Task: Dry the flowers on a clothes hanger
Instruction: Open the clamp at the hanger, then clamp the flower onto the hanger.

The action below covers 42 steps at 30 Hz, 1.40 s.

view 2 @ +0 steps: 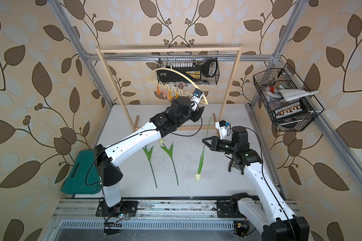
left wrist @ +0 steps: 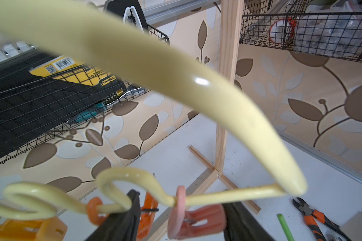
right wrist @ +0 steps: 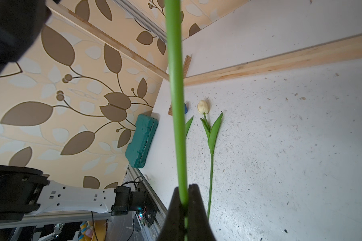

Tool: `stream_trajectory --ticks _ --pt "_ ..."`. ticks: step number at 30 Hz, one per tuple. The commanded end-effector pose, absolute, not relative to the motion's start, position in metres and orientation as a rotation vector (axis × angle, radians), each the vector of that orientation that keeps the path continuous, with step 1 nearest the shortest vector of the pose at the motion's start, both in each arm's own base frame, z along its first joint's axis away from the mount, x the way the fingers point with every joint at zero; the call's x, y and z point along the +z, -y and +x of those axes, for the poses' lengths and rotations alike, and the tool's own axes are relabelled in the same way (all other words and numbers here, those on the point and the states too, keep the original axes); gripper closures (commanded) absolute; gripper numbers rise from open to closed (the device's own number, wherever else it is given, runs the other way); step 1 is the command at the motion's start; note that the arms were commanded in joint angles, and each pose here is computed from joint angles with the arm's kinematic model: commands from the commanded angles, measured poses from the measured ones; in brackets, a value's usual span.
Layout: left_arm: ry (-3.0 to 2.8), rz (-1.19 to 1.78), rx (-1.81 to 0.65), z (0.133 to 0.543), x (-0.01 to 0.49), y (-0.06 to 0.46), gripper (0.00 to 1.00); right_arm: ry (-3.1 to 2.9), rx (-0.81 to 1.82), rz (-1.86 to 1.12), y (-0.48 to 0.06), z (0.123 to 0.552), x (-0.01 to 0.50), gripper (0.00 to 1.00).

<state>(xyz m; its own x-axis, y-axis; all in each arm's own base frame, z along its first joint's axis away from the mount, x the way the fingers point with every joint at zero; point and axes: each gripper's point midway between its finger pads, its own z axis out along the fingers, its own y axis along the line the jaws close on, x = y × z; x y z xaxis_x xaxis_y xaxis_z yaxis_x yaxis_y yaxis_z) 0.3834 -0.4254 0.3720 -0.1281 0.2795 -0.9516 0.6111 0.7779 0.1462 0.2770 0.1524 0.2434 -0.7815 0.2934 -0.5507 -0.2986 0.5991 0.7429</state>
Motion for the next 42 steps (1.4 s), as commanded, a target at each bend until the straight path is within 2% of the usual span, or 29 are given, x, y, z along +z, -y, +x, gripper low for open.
stream_trajectory --ticks 1,20,27,42 --pt "-1.662 0.626 -0.350 0.390 0.404 0.421 0.38 -2.129 1.180 -0.045 -0.153 0.276 0.260 1.00" --pt "-1.706 0.591 -0.426 0.380 0.407 0.416 0.55 -2.091 1.234 -0.039 -0.158 0.281 0.270 1.00" --pt "-1.739 0.557 -0.484 0.374 0.410 0.413 0.69 -2.074 1.282 -0.010 -0.164 0.291 0.272 1.00" --pt "-1.733 0.485 -0.546 0.369 0.431 0.403 0.72 -2.076 1.325 -0.030 -0.193 0.306 0.273 1.00"
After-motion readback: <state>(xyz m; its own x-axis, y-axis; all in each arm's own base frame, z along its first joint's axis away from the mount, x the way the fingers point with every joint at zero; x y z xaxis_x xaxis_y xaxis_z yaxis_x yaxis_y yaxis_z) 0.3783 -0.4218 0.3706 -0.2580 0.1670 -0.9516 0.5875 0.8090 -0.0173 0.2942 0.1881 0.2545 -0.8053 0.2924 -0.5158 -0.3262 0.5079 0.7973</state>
